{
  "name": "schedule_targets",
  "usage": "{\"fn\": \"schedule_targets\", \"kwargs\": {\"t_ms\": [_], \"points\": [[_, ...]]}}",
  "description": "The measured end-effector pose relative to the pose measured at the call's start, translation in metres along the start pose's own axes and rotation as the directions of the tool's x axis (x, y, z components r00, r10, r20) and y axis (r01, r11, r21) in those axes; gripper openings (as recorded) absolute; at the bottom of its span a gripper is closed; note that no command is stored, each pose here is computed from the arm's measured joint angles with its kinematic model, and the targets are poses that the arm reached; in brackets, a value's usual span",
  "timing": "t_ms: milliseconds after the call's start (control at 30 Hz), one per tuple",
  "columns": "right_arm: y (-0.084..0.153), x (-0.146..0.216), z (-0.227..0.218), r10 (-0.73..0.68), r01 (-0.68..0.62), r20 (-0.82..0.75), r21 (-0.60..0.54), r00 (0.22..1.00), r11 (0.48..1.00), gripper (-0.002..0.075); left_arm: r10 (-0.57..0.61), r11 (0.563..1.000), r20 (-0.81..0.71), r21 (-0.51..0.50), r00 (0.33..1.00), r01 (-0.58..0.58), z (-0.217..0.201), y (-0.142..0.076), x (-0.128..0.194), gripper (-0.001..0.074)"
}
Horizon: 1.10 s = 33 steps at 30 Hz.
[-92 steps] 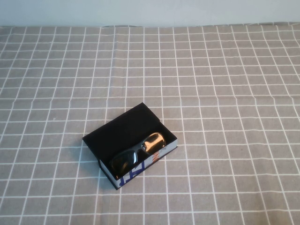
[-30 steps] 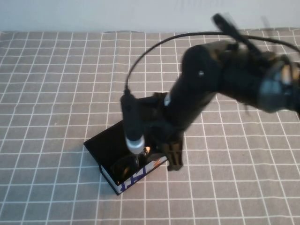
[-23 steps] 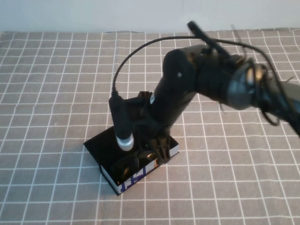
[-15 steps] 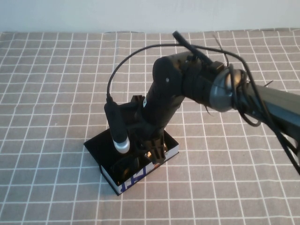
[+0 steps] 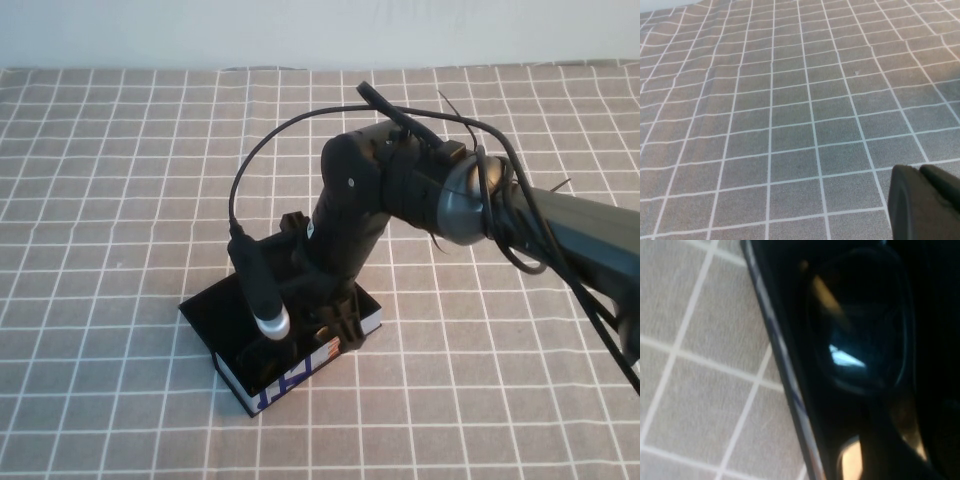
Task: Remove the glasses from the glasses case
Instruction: Pick up the glasses from the glasses case
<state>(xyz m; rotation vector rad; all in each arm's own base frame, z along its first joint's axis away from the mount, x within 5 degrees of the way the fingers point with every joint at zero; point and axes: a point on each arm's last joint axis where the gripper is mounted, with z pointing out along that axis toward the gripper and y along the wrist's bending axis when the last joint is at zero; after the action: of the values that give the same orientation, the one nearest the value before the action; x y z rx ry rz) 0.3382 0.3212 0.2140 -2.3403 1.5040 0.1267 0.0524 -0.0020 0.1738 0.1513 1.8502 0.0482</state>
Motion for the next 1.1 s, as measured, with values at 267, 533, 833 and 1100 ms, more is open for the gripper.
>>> {"fn": "schedule_targets", "kwargs": {"t_ms": [267,533,833,1100], "points": [[0.001,0.000,0.001,-0.046,0.046,-0.041,-0.003,0.998,0.999,0.0217,0.000,1.000,0.000,0.000,1.000,0.000,0.000,0.000,0.000,-0.0004],[0.001,-0.001,0.001,-0.055,0.055,-0.045,0.009,0.997,0.998,0.0216,0.000,1.000,0.000,0.000,1.000,0.000,0.000,0.000,0.000,-0.0004],[0.003,-0.004,0.009,-0.096,0.096,-0.048,-0.009,0.994,0.995,0.0216,0.000,1.000,0.000,0.000,1.000,0.000,0.000,0.000,0.000,-0.0004],[0.004,-0.006,0.011,-0.121,0.120,-0.050,-0.013,0.991,0.993,0.0216,0.000,1.000,0.000,0.000,1.000,0.000,0.000,0.000,0.000,-0.0004]]}}
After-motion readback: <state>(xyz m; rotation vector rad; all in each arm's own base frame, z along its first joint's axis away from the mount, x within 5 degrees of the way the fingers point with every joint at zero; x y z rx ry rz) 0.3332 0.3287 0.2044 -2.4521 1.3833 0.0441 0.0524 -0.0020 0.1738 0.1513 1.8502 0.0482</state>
